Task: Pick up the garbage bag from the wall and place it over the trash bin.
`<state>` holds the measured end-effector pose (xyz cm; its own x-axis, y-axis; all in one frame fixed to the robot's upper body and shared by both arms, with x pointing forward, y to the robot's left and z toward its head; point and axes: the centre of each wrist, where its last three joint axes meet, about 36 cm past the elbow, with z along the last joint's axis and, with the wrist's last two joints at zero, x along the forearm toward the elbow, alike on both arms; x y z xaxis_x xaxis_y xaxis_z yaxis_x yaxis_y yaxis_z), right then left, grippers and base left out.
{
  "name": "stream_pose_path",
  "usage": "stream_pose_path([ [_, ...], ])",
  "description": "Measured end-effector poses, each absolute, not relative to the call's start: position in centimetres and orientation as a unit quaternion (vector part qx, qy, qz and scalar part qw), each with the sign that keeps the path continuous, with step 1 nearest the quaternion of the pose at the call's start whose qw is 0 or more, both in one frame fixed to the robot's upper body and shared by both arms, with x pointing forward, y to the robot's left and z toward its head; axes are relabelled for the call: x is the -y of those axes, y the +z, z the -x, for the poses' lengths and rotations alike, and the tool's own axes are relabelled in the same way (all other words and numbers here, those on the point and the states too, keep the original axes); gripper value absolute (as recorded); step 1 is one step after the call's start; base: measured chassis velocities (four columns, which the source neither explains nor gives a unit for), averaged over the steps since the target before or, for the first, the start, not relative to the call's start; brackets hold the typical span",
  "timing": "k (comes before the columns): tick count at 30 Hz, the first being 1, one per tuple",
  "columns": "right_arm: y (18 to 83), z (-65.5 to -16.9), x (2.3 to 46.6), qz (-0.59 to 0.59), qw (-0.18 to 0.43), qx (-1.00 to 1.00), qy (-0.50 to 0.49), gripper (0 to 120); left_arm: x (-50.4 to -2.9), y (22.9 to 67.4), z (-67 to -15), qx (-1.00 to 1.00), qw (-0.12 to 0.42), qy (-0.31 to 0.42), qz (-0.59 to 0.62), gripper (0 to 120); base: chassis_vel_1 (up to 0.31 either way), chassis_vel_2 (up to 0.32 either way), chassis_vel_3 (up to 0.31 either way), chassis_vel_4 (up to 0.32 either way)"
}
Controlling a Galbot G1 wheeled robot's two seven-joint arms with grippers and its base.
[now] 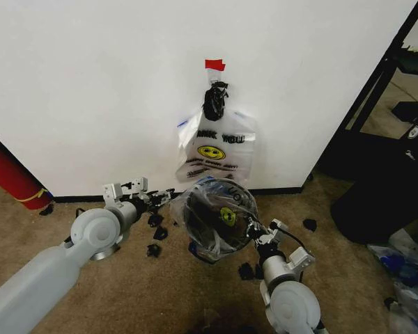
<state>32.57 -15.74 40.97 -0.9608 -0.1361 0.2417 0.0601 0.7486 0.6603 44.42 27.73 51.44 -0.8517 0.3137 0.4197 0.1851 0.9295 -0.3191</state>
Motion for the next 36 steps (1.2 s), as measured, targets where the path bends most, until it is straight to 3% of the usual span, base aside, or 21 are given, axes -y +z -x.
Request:
stream_pose_path([
  [4, 41.2, -32.7, 16.0, -0.012, 0.145, 0.924, -0.353, 0, -27.6, 52.1, -43.4, 0.967, 0.177, 0.132, 0.126, 98, 0.000, 0.000, 0.000, 0.000],
  [6, 41.3, -32.7, 16.2, -0.009, 0.150, 0.924, -0.352, 0, -27.4, 52.3, -42.8, 0.977, 0.118, 0.135, 0.116, 100, 0.000, 0.000, 0.000, 0.000],
  [7, 41.3, -32.7, 16.2, -0.009, 0.150, 0.924, -0.352, 0, -27.4, 52.3, -42.8, 0.977, 0.118, 0.135, 0.116, 100, 0.000, 0.000, 0.000, 0.000],
  [9, 41.6, -32.7, 16.6, 0.002, 0.159, 0.920, -0.357, 0, -26.9, 51.3, -42.4, 0.986, 0.040, 0.132, 0.099, 100, 0.000, 0.000, 0.000, 0.000],
  [13, 41.9, -32.8, 17.4, 0.026, 0.158, 0.917, -0.366, 0, -26.5, 49.3, -41.7, 0.988, -0.054, 0.117, 0.080, 100, 0.000, 0.000, 0.000, 0.000],
  [16, 41.7, -33.2, 17.3, 0.026, 0.163, 0.917, -0.364, 0, -27.5, 48.5, -40.7, 0.989, -0.077, 0.107, 0.061, 100, 0.000, 0.000, 0.000, 0.000],
  [29, 39.9, -36.0, 16.3, -0.005, 0.202, 0.919, -0.340, 0, -32.1, 46.2, -29.7, 0.990, -0.076, 0.118, -0.026, 100, 0.000, 0.000, 0.000, 0.000],
  [36, 39.1, -36.7, 16.0, -0.018, 0.210, 0.919, -0.332, 0, -33.4, 46.4, -25.9, 0.986, -0.142, 0.066, -0.050, 100, 0.000, 0.000, 0.000, 0.000],
])
